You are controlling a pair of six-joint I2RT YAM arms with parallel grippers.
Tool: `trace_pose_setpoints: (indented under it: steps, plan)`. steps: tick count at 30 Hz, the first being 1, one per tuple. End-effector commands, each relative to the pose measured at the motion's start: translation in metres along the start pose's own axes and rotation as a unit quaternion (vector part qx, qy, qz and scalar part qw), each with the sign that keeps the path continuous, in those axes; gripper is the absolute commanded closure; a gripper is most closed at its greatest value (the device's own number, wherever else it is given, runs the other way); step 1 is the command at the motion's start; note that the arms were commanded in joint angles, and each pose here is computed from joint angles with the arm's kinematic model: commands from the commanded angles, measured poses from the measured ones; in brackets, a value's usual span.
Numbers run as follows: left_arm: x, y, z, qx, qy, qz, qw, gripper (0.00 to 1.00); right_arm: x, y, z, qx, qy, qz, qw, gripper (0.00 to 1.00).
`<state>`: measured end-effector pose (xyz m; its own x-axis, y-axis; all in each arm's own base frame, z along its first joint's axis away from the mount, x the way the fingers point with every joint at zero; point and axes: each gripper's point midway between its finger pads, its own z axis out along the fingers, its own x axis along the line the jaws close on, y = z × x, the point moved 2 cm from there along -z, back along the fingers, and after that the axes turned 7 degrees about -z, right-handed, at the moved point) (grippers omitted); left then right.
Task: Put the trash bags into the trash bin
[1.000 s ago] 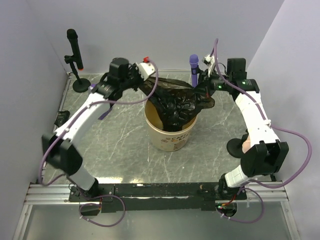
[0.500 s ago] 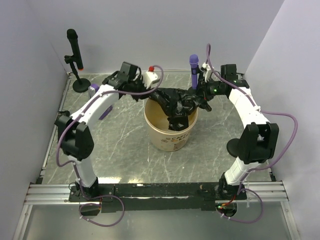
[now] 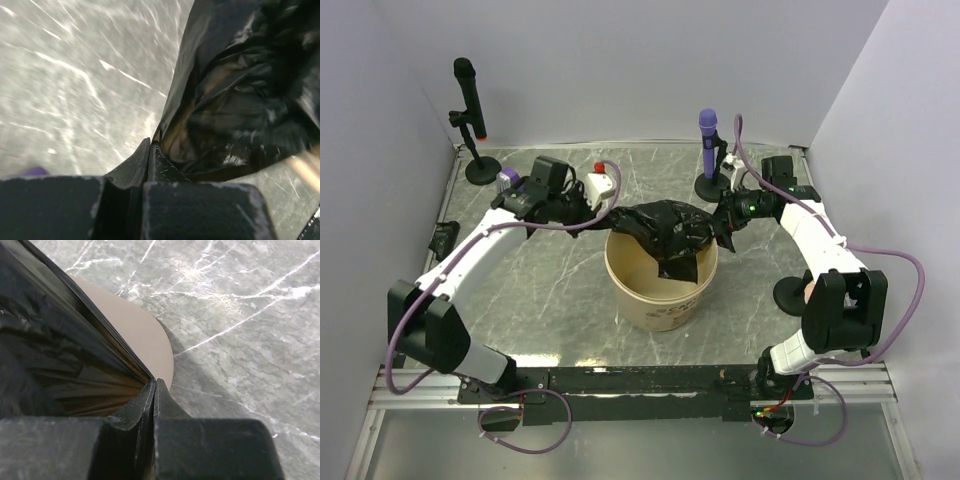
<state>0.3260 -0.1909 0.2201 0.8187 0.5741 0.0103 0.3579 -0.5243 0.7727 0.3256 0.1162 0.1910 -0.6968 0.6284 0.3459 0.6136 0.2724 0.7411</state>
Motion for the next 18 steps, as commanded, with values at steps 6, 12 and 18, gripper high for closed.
trace_pose_setpoints:
  steps: [6,12,18]
  plan:
    - [0.01,-0.049,-0.008,0.086,0.018,-0.023,0.996,0.87,-0.016,-0.008,-0.034,0.068,-0.08,-0.015,0.994,0.98]
    - [0.016,-0.003,-0.058,0.018,0.054,0.029,0.998,0.47,-0.008,0.038,-0.094,-0.022,-0.145,-0.075,0.986,0.75]
    - [-0.001,0.051,-0.073,-0.074,-0.017,0.049,0.996,0.39,0.031,0.072,-0.105,-0.098,-0.082,-0.131,0.983,0.45]
